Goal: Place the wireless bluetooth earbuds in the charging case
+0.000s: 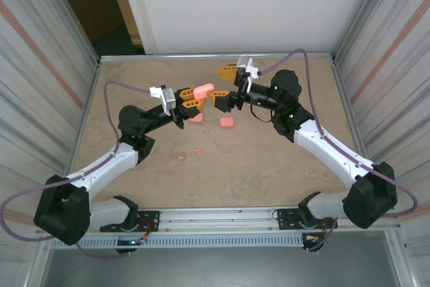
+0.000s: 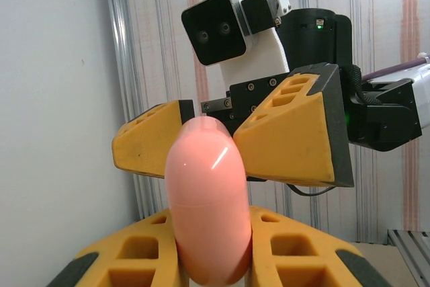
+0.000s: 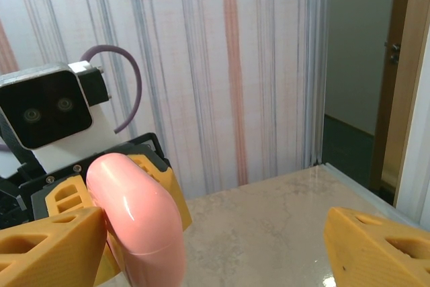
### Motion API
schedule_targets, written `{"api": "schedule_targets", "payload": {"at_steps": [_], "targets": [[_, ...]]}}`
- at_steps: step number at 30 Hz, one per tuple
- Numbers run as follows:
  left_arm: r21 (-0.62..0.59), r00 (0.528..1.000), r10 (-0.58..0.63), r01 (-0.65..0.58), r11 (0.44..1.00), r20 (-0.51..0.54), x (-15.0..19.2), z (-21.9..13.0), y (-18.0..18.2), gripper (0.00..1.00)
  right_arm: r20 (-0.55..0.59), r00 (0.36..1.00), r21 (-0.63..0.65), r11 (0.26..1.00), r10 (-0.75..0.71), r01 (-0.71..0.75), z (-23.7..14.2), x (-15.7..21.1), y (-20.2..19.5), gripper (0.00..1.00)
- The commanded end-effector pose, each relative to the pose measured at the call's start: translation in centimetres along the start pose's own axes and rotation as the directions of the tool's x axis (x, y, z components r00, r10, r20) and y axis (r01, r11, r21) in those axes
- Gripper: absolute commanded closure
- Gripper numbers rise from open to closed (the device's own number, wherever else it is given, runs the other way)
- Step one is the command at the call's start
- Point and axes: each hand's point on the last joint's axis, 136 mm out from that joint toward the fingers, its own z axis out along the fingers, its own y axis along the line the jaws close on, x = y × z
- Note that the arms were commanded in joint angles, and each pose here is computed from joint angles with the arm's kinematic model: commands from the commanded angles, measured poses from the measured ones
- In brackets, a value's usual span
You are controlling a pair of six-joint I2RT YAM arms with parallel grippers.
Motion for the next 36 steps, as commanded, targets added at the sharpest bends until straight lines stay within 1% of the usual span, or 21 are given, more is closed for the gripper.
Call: {"api": "schedule_targets", "payload": {"at_steps": [1, 25, 36], "targets": [[0.054, 0.998, 0.053, -0.055, 0.997, 0.034, -1.30, 0.11, -1.09, 1.00, 0.023, 1.000, 0.067, 0.998, -0.010, 0.009, 0.20, -1.36, -1.69, 0.18], [0.053, 0.998, 0.056, -0.058, 0.997, 0.035, -1.46, 0.12, -1.07, 1.00, 0.023, 1.000, 0.063, 0.998, -0.016, 0.015, 0.56, -1.97, -2.00, 0.18], [0.036, 0.998, 0.054, -0.055, 0.998, 0.029, -1.23, 0.07, -0.82, 1.00, 0.025, 0.999, 0.033, 0.999, -0.029, 0.028, 0.05, -2.30, -1.14, 0.16]]}}
